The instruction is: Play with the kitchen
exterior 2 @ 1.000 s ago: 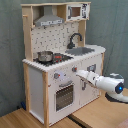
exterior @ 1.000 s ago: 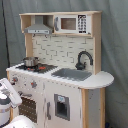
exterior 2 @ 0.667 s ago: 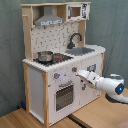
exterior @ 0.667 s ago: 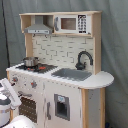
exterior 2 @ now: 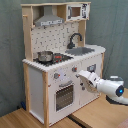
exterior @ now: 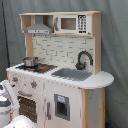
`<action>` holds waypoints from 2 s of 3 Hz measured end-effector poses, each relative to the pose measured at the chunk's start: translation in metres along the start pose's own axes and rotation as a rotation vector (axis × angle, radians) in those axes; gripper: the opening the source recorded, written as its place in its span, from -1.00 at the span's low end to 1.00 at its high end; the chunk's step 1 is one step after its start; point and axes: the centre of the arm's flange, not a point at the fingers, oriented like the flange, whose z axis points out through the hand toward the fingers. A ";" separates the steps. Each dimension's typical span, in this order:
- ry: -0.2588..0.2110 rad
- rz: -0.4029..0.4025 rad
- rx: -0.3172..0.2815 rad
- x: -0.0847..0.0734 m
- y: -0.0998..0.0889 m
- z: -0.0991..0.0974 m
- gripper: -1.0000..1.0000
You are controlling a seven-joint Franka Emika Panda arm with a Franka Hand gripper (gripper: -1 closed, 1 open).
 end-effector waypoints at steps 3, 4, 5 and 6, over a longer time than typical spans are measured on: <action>0.016 0.288 0.007 -0.014 -0.017 0.001 1.00; 0.007 0.372 0.010 -0.025 -0.024 0.003 1.00; -0.011 0.462 0.013 -0.034 -0.032 0.008 1.00; -0.023 0.545 0.010 -0.043 -0.032 0.023 1.00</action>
